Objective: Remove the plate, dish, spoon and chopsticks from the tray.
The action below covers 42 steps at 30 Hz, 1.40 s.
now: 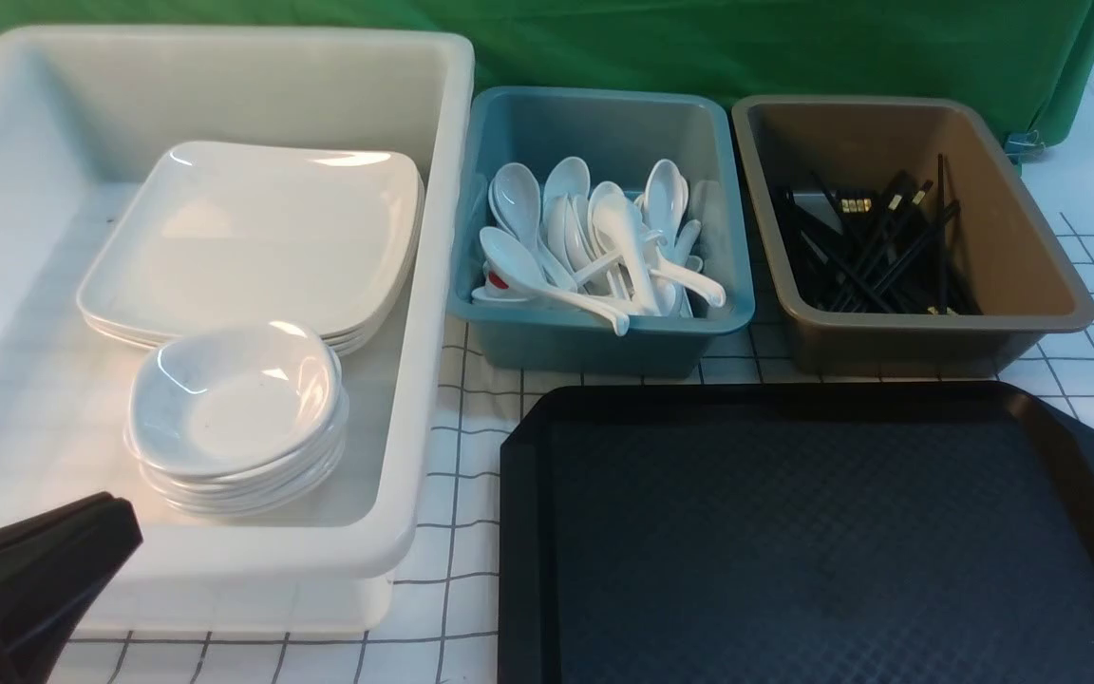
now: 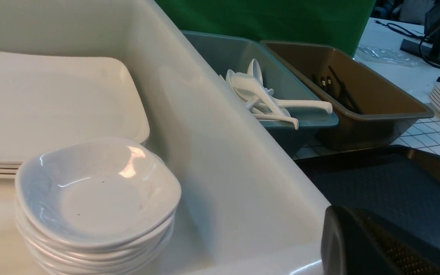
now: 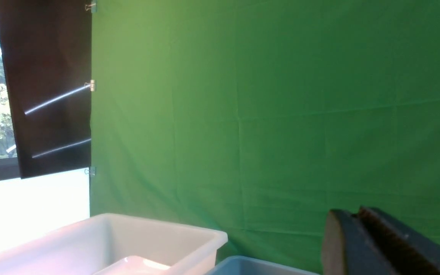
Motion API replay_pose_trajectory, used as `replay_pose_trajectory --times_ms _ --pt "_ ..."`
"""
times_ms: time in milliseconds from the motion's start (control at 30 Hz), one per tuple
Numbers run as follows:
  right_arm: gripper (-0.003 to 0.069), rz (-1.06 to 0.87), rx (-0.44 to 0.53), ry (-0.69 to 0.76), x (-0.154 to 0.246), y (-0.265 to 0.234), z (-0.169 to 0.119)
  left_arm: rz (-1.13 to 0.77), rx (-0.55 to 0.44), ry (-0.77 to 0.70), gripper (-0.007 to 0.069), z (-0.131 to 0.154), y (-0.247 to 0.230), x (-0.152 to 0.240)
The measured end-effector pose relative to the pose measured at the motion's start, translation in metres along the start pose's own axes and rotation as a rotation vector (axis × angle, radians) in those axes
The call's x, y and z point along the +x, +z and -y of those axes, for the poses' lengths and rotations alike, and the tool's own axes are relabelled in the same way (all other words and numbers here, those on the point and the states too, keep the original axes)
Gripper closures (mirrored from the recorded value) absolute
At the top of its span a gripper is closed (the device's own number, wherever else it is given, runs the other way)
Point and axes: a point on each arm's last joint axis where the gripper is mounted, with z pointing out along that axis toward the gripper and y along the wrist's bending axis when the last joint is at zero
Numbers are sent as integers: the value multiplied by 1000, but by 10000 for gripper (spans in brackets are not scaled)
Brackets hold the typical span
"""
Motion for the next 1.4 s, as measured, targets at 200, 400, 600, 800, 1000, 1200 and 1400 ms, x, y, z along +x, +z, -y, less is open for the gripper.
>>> replay_pose_trajectory --times_ms 200,400,600,800,1000,1200,1400 --pt "586 0 0 -1 0 0 0 0 -13 46 627 -1 0 0" --pt "570 1 -1 -1 0 0 0 -1 -16 56 627 -1 0 0" --pt "554 1 -1 0 0 0 0 -1 -16 58 627 -1 0 0" --pt "538 1 -1 0 0 0 0 8 -37 118 627 -4 0 2" --pt "526 1 -1 -1 0 0 0 60 -139 140 626 -16 -3 16" --pt "513 1 -1 1 0 0 0 143 -381 140 624 -35 -17 47" --pt "501 1 -1 0 0 0 0 115 -448 198 625 -42 -19 67"
